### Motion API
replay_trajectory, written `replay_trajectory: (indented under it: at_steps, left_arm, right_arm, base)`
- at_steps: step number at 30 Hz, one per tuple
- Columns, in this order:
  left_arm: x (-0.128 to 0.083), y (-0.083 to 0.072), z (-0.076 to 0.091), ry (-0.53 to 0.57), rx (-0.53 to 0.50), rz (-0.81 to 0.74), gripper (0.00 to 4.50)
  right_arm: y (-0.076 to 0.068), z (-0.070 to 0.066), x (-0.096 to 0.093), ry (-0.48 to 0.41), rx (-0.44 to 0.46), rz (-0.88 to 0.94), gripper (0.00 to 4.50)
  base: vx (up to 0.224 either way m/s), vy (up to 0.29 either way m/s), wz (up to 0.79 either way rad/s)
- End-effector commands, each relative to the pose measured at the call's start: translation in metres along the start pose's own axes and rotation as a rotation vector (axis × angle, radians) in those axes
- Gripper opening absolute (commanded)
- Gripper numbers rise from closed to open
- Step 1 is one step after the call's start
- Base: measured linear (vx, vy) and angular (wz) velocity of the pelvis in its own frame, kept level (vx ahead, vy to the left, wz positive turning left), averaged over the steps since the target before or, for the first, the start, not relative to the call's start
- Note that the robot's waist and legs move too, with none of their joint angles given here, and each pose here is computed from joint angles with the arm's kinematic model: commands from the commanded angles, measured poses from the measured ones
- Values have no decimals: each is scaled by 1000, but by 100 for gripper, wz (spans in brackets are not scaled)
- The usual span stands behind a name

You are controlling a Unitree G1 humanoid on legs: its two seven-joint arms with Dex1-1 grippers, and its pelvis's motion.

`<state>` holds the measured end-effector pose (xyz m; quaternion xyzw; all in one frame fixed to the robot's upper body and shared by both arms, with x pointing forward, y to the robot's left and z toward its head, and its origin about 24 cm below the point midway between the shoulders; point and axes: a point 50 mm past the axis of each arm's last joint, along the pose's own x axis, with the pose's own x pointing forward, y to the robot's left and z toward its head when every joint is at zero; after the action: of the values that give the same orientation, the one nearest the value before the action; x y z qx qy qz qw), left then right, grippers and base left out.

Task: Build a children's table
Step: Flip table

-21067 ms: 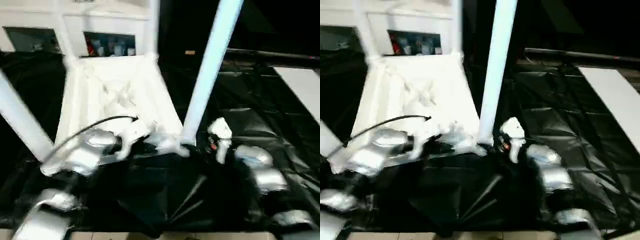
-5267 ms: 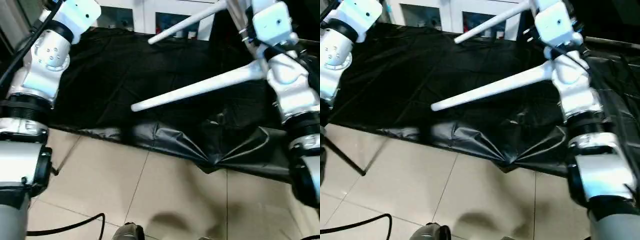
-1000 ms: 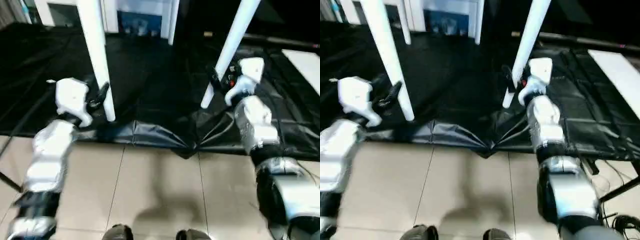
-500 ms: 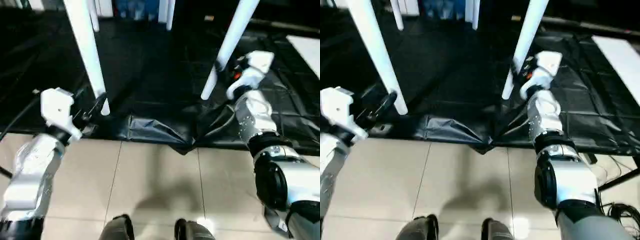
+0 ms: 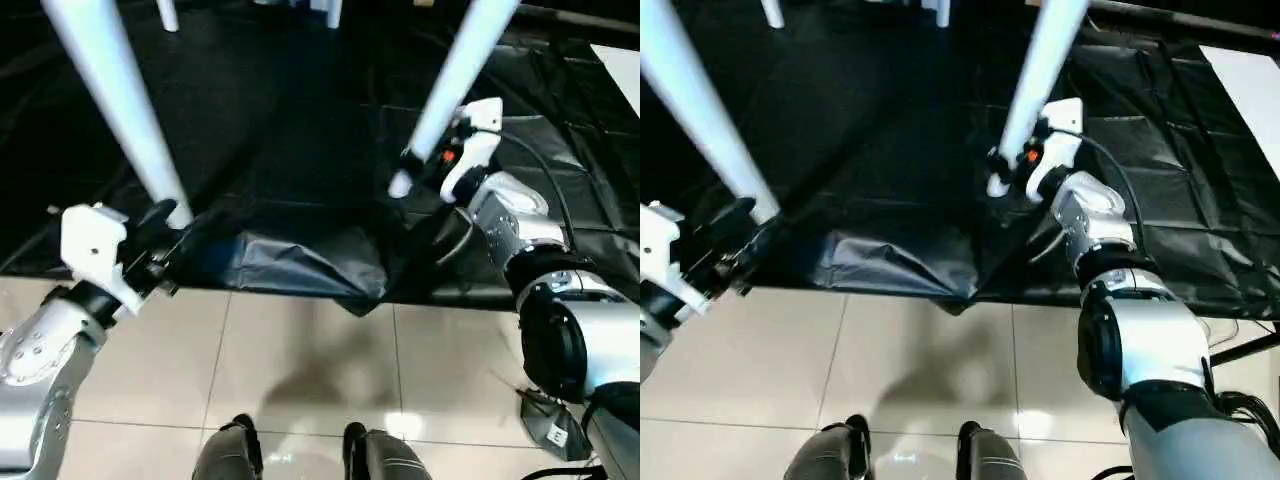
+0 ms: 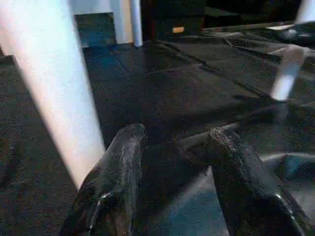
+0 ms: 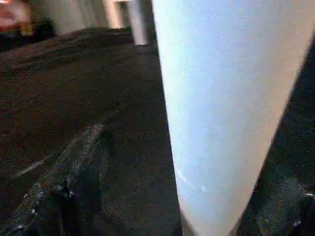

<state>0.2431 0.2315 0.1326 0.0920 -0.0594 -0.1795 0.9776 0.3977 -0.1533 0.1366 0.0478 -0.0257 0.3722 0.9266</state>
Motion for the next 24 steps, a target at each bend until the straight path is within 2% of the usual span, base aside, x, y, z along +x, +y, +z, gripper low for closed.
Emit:
replay_trajectory:
  at_steps: [1, 3, 5, 7, 12, 15, 18, 20, 24]
  left_arm:
    - [-2, 7, 0, 10, 9, 55, 231]
    - [3, 18, 4, -11, -5, 122, 231]
    - [9, 22, 9, -33, -21, 139, 231]
    - [13, 21, 9, -31, -10, 128, 231]
    - [19, 16, 8, -21, 5, 102, 231]
    - [23, 11, 1, 39, 8, 96, 231]
    - [28, 6, -10, 85, -22, 114, 231]
    - [31, 5, -15, 111, -37, 143, 231]
    - [34, -2, -21, 95, -79, 214, 231]
  right_arm:
    - [7, -8, 0, 32, -5, 78, 388]
    - [19, -15, 5, 3, 12, 148, 388]
    - [30, -21, 9, -21, 25, 193, 388]
    - [34, -25, 10, -25, 31, 192, 388]
    - [23, -29, 5, -75, 23, -18, 388]
    - [20, -30, -4, -144, 29, -68, 388]
    - [21, -30, -17, -244, -2, -134, 388]
    - [25, -32, -24, -266, -2, -140, 388]
    - [41, -45, -47, -242, 0, -151, 388]
  base:
    - [0, 0, 0]
    - [0, 0, 0]
    - [0, 0, 0]
    - [0, 0, 0]
    - [0, 0, 0]
    - [0, 0, 0]
    - [0, 0, 0]
    - [0, 0, 0]
    - [0, 0, 0]
